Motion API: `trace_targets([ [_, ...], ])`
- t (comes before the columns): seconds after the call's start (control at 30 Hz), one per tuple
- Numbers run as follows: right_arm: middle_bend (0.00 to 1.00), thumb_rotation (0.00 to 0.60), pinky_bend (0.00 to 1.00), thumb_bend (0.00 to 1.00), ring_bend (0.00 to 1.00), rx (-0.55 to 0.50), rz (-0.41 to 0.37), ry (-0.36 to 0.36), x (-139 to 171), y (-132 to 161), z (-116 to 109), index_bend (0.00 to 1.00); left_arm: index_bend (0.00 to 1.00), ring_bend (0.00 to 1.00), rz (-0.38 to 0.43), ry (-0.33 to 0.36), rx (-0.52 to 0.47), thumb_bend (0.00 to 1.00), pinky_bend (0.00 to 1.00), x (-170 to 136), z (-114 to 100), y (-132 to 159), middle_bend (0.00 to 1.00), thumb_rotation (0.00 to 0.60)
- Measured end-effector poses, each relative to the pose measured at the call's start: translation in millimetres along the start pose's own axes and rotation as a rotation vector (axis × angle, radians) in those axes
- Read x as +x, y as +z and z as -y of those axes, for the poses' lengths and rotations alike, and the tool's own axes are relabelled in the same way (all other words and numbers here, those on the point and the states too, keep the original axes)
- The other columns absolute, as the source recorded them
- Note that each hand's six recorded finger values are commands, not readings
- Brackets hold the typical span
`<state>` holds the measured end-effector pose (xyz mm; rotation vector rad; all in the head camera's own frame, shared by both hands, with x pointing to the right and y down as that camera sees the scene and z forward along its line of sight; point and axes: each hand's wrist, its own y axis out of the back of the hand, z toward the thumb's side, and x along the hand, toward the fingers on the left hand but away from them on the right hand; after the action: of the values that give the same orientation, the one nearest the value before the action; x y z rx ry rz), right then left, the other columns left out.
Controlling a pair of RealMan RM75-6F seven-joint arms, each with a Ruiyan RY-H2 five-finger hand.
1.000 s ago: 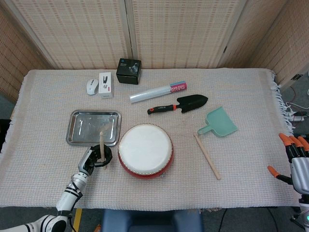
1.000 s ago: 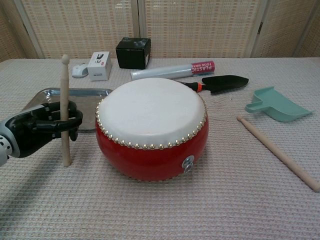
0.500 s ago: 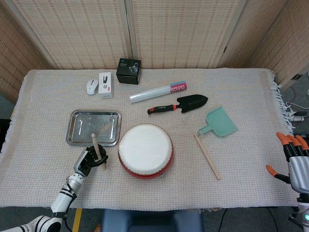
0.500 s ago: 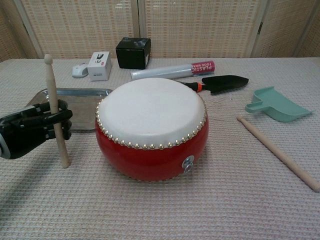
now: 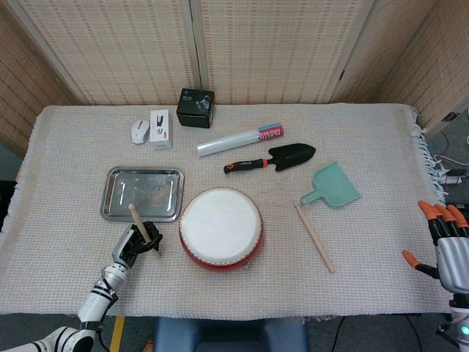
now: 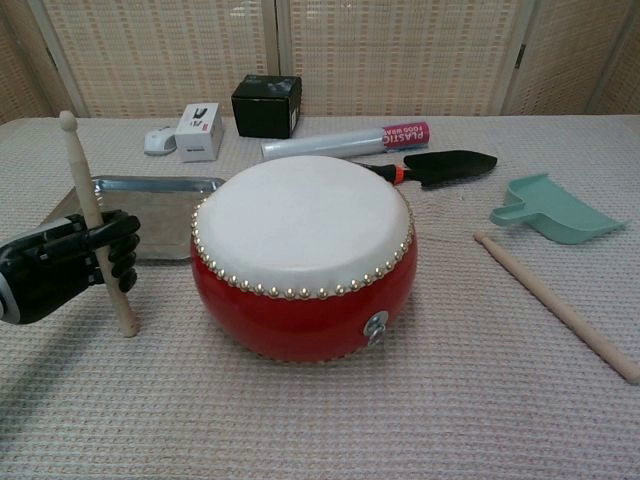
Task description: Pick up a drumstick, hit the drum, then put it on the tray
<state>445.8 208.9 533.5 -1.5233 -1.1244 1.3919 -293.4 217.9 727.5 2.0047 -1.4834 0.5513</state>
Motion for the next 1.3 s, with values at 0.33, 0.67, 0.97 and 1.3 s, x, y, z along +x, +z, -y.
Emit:
trace_targets([
  [0.33, 0.12, 0.6, 0.08, 0.16, 0.0, 0.0, -0.006, -0.004, -1, 2, -1, 0.07, 0.72, 0.76, -0.006, 0.011, 0.038, 0.24, 0.73, 3, -3, -4, 0.81, 0.474],
  [0.67, 0.12, 0.6, 0.08, 0.16, 0.0, 0.0, -0.005, -0.006, 0, 4, -2, 0.07, 0.75, 0.78, -0.017, 0.01, 0.065, 0.25, 0.75, 4, -4, -11, 0.83, 0.586],
  [0.97, 0.12, 0.6, 0.08, 0.16, 0.0, 0.0, -0.001, -0.01, 1, 3, -2, 0.07, 0.78, 0.8, -0.017, 0.029, 0.075, 0.26, 0.78, 4, -6, -18, 0.86, 0.6],
  [1.3, 0.12, 0.6, 0.08, 0.16, 0.0, 0.004, -0.002, -0.011, 2, 5, -3, 0.07, 0.8, 0.8, -0.014, 0.05, 0.055, 0.26, 0.78, -5, -15, -25, 0.86, 0.6],
])
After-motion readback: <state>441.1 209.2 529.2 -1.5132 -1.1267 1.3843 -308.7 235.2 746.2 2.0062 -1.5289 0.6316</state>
